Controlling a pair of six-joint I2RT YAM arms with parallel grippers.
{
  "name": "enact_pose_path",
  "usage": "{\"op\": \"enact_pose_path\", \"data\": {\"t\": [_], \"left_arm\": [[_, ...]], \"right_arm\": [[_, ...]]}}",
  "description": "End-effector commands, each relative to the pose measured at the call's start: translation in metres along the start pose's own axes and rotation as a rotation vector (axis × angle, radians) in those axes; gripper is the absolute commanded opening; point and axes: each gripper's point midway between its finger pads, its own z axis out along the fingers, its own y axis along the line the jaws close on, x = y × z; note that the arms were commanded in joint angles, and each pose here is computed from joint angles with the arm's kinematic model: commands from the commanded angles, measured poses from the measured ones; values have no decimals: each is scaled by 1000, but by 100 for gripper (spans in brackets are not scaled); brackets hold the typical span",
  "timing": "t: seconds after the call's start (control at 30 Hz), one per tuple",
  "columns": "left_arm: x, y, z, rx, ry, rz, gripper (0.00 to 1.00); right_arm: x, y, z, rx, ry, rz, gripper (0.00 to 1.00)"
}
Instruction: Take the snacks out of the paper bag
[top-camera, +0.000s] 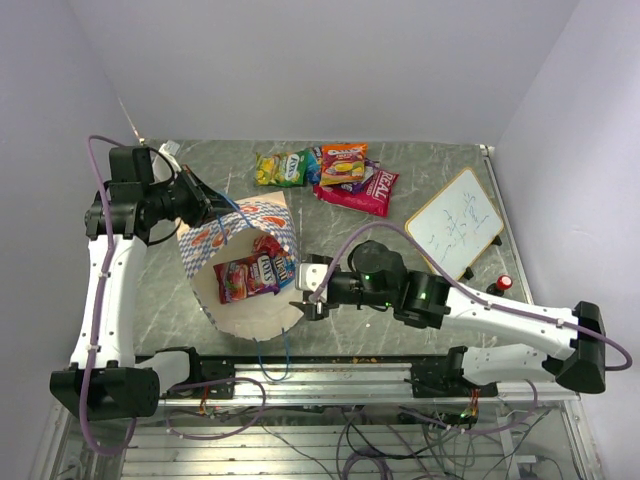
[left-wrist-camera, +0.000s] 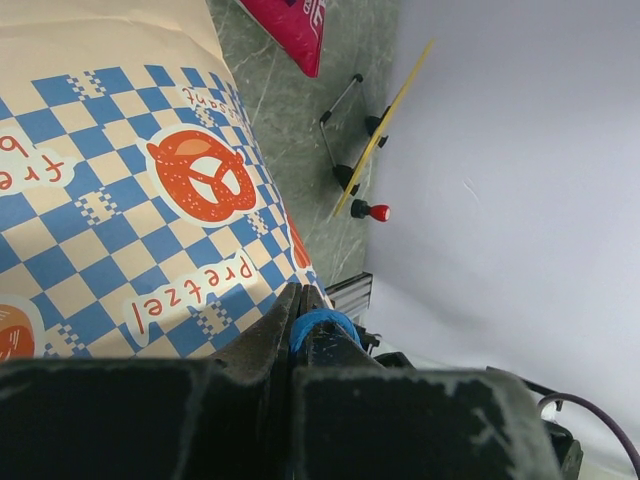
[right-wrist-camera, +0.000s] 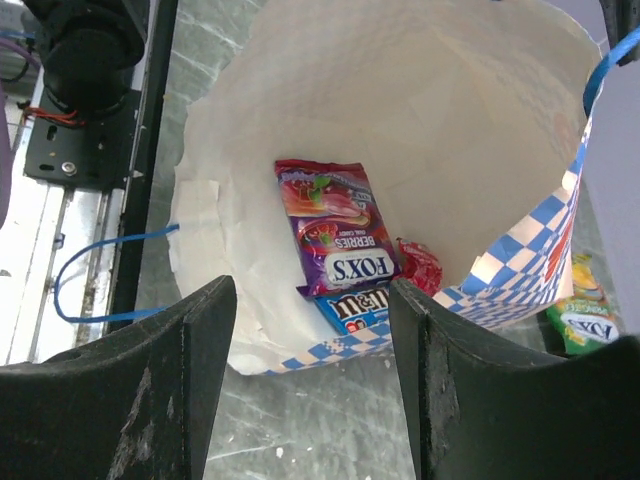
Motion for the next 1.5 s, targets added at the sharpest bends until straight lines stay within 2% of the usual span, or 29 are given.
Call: {"op": "enact_pose_path", "data": {"t": [0.0,0.3,0.5,0.7,1.2,1.47], "left_arm": [[2,-2,-8,-2,-7,17,7],[3,-8,-13,-2,-2,29,7],[6,-9,-14,1,9,23,7],[9,-10,-17,-2,20,25,7],[20,-10,-25,-6,37,32,7],[26,-10,-30,-14,49,41,7]], "right_arm": [[-16,0,8,-7,-71,-98,62],[8,49,56,-154,-3,-309,60],[40,45,106,-52,61,-344,59],[79,33,146,29,206,-366,54],[150,26,183,127,376,-345,55],[182,3,192,206,427,-312,55]]}}
